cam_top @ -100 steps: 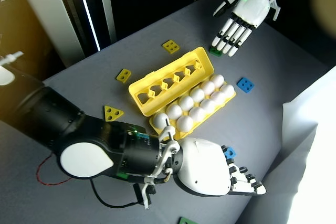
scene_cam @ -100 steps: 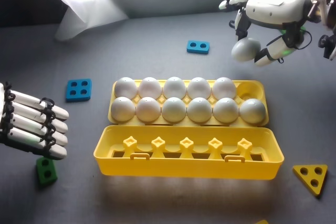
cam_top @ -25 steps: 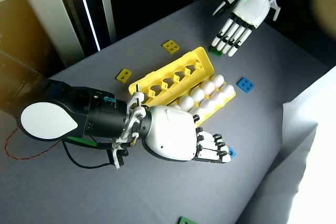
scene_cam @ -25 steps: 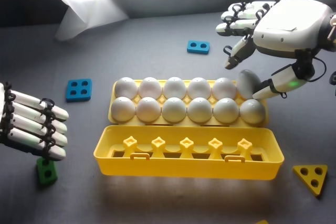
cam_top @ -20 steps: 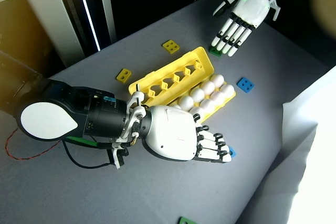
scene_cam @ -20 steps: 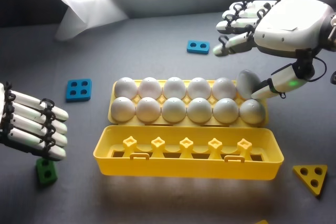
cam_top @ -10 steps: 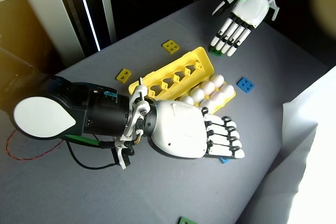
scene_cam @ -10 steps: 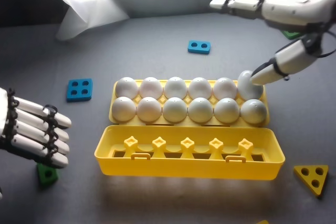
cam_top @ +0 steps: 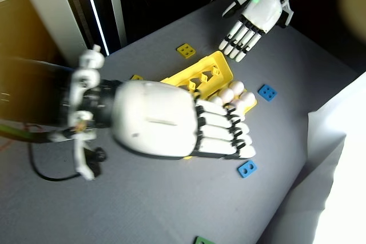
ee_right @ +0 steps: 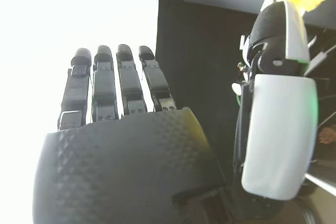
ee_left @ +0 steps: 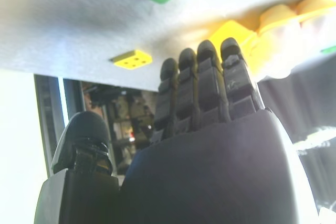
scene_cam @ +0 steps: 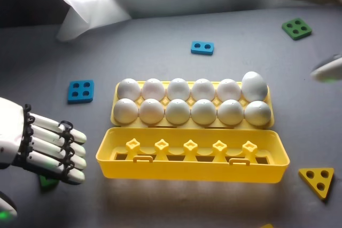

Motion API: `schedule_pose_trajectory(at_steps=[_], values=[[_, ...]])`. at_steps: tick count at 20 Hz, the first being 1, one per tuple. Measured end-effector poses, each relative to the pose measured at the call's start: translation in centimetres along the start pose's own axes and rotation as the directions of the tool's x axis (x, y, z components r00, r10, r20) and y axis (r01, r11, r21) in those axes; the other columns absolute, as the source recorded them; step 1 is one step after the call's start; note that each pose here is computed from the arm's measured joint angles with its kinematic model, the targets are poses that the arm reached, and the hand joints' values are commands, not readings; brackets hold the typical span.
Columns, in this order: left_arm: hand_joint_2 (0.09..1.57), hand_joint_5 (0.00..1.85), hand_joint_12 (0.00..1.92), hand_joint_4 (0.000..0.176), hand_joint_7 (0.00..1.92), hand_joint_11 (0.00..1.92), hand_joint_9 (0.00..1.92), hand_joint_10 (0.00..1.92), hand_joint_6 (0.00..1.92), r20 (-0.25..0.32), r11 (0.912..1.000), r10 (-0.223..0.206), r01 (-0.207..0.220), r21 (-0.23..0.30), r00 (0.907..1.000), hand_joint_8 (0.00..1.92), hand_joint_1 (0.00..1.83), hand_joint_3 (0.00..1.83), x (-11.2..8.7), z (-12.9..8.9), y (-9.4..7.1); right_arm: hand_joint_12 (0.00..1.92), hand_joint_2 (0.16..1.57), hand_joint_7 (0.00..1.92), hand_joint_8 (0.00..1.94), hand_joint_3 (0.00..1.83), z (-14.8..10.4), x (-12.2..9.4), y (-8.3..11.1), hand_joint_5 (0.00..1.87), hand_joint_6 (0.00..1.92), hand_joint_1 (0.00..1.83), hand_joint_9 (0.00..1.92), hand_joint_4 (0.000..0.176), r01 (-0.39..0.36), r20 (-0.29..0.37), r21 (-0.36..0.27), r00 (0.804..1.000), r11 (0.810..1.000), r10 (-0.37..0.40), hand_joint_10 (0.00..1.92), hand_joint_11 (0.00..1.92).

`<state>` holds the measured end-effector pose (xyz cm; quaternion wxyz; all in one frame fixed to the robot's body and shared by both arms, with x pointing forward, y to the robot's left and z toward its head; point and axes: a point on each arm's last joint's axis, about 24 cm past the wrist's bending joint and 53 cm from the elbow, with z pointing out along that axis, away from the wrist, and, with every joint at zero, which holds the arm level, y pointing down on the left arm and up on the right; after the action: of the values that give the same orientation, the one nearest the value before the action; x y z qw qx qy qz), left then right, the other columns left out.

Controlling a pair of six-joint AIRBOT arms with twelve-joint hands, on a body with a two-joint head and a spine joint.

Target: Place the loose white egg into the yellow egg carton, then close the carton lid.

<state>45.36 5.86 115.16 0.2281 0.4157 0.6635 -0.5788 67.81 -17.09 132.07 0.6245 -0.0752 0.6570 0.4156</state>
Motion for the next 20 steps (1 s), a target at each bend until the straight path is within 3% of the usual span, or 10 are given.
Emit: schedule_pose_trajectory(at_steps=[2, 4, 5, 7, 10, 16, 17, 18, 20], values=[[1.33, 0.12, 0.0, 0.0, 0.12, 0.0, 0.08, 0.0, 0.0, -0.006, 1.0, -0.006, 0.006, -0.002, 1.0, 0.0, 0.0, 0.0, 0.4, 0.4, -0.1, 0.0, 0.9, 0.0, 0.0, 0.0, -1.7, 0.9, -1.1, 0.01, 0.0, 0.47, 0.0, 0.0, -0.006, -0.04, 0.036, 0.999, 0.999, 0.007, 0.0, 0.0], [1.33, 0.15, 0.01, 0.0, 0.15, 0.02, 0.11, 0.01, 0.01, -0.015, 1.0, -0.008, 0.008, 0.001, 0.9999, 0.01, 0.0, 0.0, 0.7, 0.7, -0.3, 0.0, 0.91, 0.0, 0.0, 0.01, -2.8, 1.8, -0.5, 0.0, 0.0, 0.46, 0.0, 0.0, 0.044, -0.082, 0.009, 0.996, 0.999, -0.044, 0.0, 0.0], [1.33, 0.25, 0.05, 0.0, 0.23, 0.08, 0.19, 0.01, 0.01, -0.017, 0.9999, -0.01, 0.01, 0.005, 0.9998, 0.01, 0.0, 0.0, 0.9, 1.0, -0.5, 0.0, 0.91, 0.02, 0.01, 0.01, -3.0, 1.7, 0.3, 0.01, 0.0, 0.48, 0.0, 0.0, 0.032, -0.079, -0.023, 0.996, 0.999, -0.034, 0.0, 0.0], [1.33, 0.15, 0.01, 0.0, 0.14, 0.01, 0.1, 0.0, 0.0, -0.017, 0.9999, -0.012, 0.012, 0.01, 0.9998, 0.0, 0.0, 0.0, 1.0, 1.4, -0.6, 0.0, 0.93, 0.0, 0.0, 0.01, -3.3, 1.5, 0.6, 0.0, 0.0, 0.46, 0.0, 0.0, -0.008, -0.077, -0.032, 0.997, 0.999, 0.005, 0.0, 0.0], [1.33, 0.2, 0.05, 0.0, 0.2, 0.07, 0.15, 0.01, 0.0, -0.036, 1.0, -0.007, 0.007, 0.003, 0.9993, 0.0, 0.0, 0.0, 1.6, 1.8, -0.6, 0.0, 0.94, 0.0, 0.0, 0.01, -4.2, 2.3, -0.2, 0.0, 0.0, 0.41, 0.0, 0.0, 0.003, -0.104, 0.007, 0.995, 1.0, -0.002, 0.0, 0.0], [1.33, 0.19, 0.06, 0.0, 0.19, 0.05, 0.15, 0.01, 0.0, -0.033, 0.9999, -0.009, 0.009, 0.005, 0.9994, 0.01, 0.0, 0.0, 1.7, 2.9, -1.0, 0.0, 0.95, 0.0, 0.0, 0.01, -5.4, 1.7, 0.5, 0.0, 0.0, 0.39, 0.0, 0.0, 0.03, -0.098, -0.008, 0.995, 1.0, -0.031, 0.0, 0.0], [1.33, 0.21, 0.21, 0.0, 0.21, 0.01, 0.17, 0.01, 0.0, -0.034, 1.0, -0.008, 0.008, 0.004, 0.9994, 0.01, 0.0, 0.0, 1.8, 3.3, -1.1, 0.0, 0.95, 0.0, 0.0, 0.01, -5.9, 1.3, 0.2, 0.01, 0.0, 0.44, 0.0, 0.0, 0.028, -0.089, -0.001, 0.996, 1.0, -0.028, 0.0, 0.0], [1.34, 0.2, 0.24, 0.0, 0.21, 0.0, 0.17, 0.0, 0.0, -0.033, 0.9999, -0.008, 0.009, 0.008, 0.9994, 0.0, 0.0, 0.0, 1.8, 3.4, -1.2, 0.0, 0.96, 0.0, 0.0, 0.01, -6.2, 1.0, 0.1, 0.0, 0.0, 0.43, 0.0, 0.0, 0.021, -0.084, 0.005, 0.996, 1.0, -0.021, 0.0, 0.0], [1.33, 0.19, 0.12, 0.0, 0.18, 0.0, 0.13, 0.0, 0.0, -0.037, 1.0, -0.003, 0.004, 0.008, 0.9993, 0.0, 0.0, 0.0, 1.8, 3.7, -1.3, 0.0, 0.98, 0.0, 0.0, 0.01, -7.1, 0.3, -0.8, 0.0, 0.0, 0.43, 0.0, 0.0, 0.006, -0.071, 0.037, 0.997, 0.999, -0.004, 0.0, 0.0]])
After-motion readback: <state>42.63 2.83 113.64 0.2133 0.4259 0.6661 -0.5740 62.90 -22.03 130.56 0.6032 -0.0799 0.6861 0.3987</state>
